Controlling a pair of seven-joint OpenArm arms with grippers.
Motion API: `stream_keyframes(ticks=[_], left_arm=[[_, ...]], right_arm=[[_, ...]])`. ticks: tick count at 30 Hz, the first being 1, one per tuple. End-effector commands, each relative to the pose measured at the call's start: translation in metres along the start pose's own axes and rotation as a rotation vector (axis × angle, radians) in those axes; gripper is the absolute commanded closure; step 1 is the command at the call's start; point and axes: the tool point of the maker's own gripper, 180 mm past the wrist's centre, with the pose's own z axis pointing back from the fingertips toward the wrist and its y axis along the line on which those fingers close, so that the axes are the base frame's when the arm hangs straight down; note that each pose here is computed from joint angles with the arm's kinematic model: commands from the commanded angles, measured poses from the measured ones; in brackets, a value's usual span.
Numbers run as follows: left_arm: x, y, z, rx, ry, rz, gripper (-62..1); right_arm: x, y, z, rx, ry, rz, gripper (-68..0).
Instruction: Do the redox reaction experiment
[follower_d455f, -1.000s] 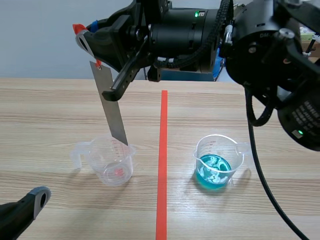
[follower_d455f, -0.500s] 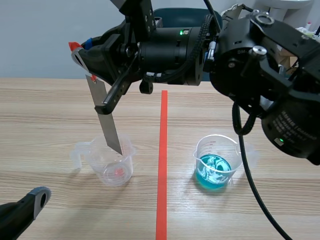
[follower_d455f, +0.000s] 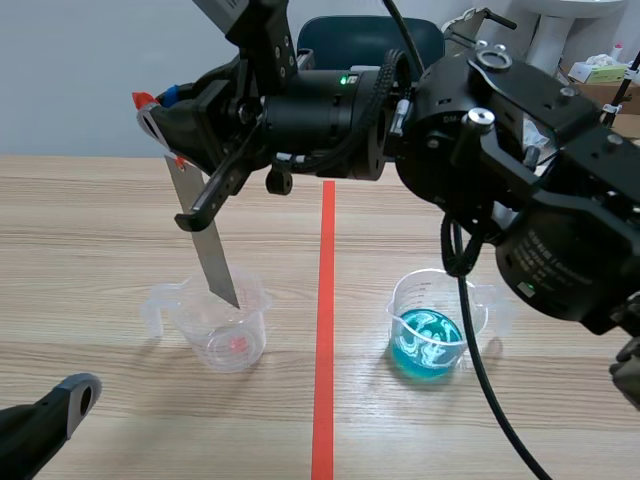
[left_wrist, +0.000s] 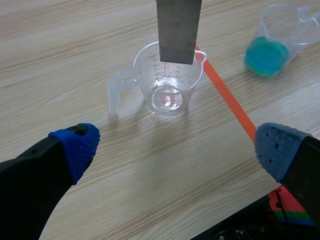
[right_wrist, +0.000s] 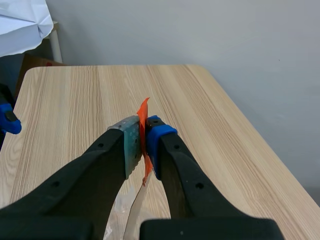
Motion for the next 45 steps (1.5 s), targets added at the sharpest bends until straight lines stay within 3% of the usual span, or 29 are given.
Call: stream_keyframes(ticks=[1,26,45], left_arm=[[0.004,-0.001,0.0,-0.002,-0.02,0.009,-62.3],[0.004,-0.001,0.0,-0.002,-0.02,0.009,-62.3],[0.004,-0.001,0.0,-0.003,-0.019,0.009,-62.3]], right_arm=[[0.009,-0.003,-0.004,-0.003,-0.034,0.002,-1.0],[-0.04,0.002,-0.026,0.014,0.041,-0.094,-1.0],[-0.081,0.041,-0.023,0.082,0.143,-0.135,-1.0]])
